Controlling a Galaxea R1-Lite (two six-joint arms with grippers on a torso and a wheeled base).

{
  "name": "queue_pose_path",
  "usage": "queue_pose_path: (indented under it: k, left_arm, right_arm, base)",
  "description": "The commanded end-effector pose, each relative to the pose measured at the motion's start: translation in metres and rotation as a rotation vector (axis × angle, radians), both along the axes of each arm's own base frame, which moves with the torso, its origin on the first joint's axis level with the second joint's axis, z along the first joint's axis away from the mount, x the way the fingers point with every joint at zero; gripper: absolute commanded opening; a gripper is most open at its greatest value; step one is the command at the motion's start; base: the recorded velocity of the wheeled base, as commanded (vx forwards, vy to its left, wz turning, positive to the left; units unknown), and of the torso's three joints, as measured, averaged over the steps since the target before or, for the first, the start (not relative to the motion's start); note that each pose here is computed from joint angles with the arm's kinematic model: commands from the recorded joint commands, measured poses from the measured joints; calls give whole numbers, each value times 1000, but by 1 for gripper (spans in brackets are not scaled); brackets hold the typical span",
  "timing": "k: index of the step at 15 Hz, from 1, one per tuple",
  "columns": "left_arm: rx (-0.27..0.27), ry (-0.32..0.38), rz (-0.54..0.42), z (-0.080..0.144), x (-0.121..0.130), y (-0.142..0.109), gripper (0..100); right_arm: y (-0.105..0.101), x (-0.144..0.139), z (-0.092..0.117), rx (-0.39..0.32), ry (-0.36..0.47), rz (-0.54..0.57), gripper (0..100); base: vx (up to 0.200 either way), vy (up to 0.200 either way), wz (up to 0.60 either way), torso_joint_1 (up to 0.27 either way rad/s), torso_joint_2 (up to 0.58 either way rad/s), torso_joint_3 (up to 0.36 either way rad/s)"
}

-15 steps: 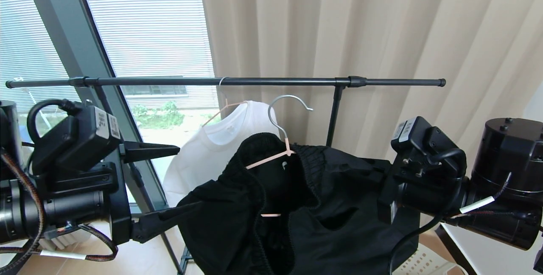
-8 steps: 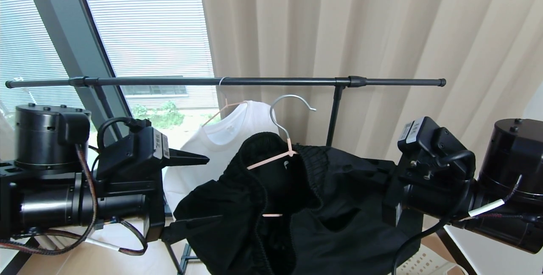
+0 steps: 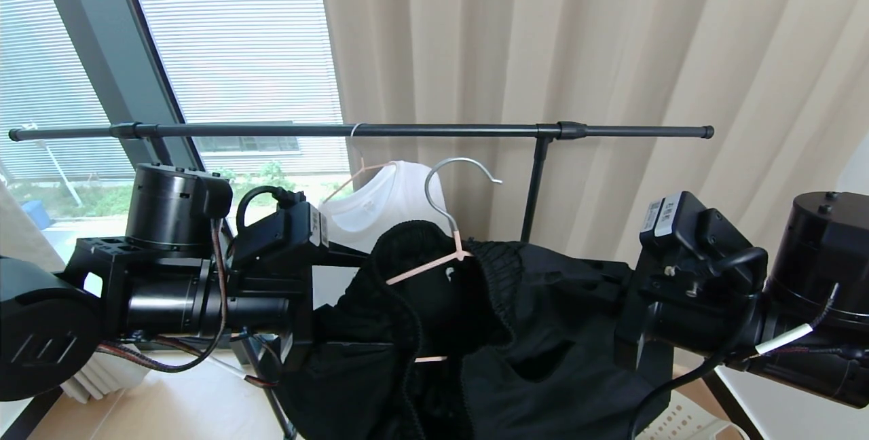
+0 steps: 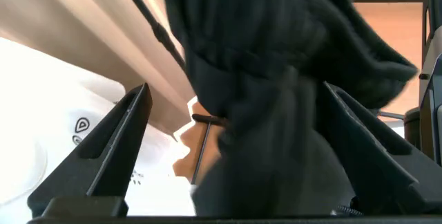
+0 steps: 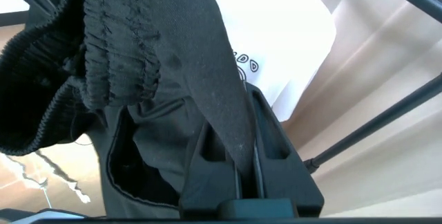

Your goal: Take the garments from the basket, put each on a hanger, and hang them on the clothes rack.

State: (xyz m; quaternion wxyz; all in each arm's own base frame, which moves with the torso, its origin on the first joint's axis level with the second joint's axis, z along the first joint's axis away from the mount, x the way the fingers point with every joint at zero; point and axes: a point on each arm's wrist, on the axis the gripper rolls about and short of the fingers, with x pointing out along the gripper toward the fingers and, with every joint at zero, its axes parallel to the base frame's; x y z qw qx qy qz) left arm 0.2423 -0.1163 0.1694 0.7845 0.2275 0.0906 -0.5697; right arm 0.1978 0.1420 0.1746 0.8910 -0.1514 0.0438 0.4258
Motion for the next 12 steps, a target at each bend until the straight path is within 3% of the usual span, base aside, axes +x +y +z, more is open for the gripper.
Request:
queue_pose_path:
  k: [1, 7, 8, 12]
  left_arm:
    - [9, 22, -10, -7, 7, -5, 100]
    - [8, 22, -24, -7, 5, -9, 100]
    - [10, 27, -21, -8, 5, -8, 0]
    - [12, 33, -21, -9, 3, -8, 0]
  right_arm:
    - [-1, -2, 1, 6, -1, 15, 0]
    - [-2, -4, 3, 15, -4, 45, 0]
    - [-2, -4, 3, 15, -4, 45, 0]
    - [-1, -3, 2, 12, 0, 44, 0]
  base:
    - [0, 0, 0, 0, 0, 0]
    - [0, 0, 0, 0, 0, 0]
    - [0, 0, 0, 0, 0, 0]
    - [0, 0, 0, 0, 0, 0]
